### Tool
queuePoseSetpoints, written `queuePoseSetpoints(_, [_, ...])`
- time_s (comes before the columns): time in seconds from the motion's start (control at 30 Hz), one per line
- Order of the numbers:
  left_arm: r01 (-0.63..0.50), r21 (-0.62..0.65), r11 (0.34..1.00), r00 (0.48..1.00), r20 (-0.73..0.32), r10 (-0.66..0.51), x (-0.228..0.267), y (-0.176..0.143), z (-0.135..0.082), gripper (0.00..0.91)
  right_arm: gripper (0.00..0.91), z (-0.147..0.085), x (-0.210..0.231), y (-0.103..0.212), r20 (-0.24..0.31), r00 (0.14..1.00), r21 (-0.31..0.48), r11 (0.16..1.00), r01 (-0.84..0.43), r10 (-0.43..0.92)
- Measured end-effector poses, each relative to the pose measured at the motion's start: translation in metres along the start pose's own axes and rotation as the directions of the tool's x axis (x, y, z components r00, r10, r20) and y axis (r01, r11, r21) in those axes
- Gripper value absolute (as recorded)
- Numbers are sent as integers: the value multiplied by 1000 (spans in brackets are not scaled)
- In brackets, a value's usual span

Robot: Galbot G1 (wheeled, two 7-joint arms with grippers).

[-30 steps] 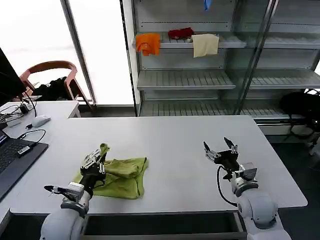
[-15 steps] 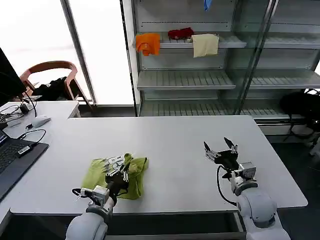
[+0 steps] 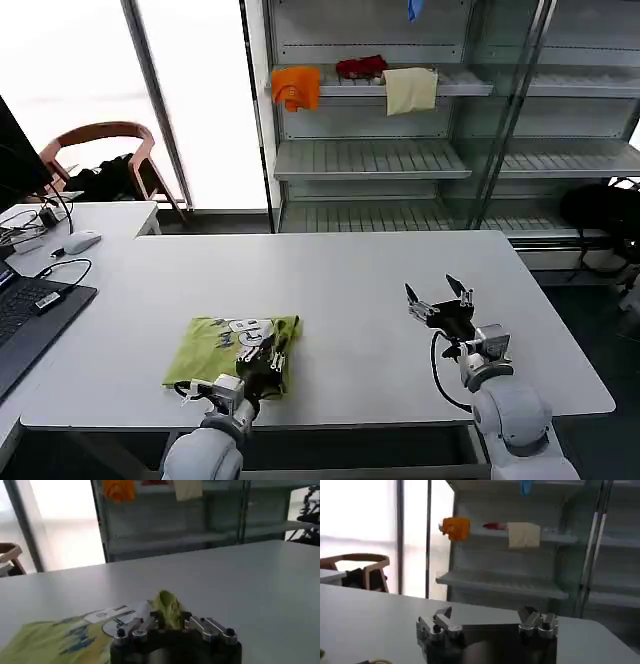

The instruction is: Fold and organize the clothes.

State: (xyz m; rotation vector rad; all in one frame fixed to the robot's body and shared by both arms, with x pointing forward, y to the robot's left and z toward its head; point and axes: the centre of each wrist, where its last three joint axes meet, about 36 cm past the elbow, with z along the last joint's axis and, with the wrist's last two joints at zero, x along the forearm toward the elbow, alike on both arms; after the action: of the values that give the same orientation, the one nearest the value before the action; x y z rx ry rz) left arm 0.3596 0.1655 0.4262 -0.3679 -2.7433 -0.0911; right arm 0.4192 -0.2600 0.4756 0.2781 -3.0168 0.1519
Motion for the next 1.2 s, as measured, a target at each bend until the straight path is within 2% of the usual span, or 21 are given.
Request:
queuePoseSetpoints(0.23, [-42, 80, 996, 999, 1, 42, -1, -11, 0, 907, 907, -1, 0, 2, 2, 1000, 0, 1000, 3, -3])
queuePoseSetpoints(0.4, [-67, 122, 990, 996, 69, 58, 8, -1, -9, 907, 907, -1, 0, 2, 2, 1000, 1, 1000, 4, -4])
queuePoseSetpoints(0.53, [-46, 137, 990, 991, 127, 29, 19, 27, -18, 907, 907, -2, 0, 2, 3, 1000, 2, 1000, 5, -5])
queuePoseSetpoints(0.63, [0, 141, 990, 989, 148, -21, 27, 60, -21, 907, 907, -1, -1, 3, 2, 1000, 1, 1000, 8, -8])
queuePoseSetpoints(0.83, [101, 149, 984, 984, 133, -121, 42, 121, -12, 907, 907, -2, -2, 6, 4, 1000, -1, 1000, 15, -15])
queuePoseSetpoints(1.0, [151, 172, 974, 980, 101, -170, 45, 146, 1, 907, 907, -3, -2, 6, 2, 1000, 2, 1000, 16, -16])
queuePoseSetpoints(1.2, [176, 188, 966, 978, 79, -194, 41, 159, 14, 907, 907, -4, -1, 6, 1, 1000, 6, 1000, 17, -17])
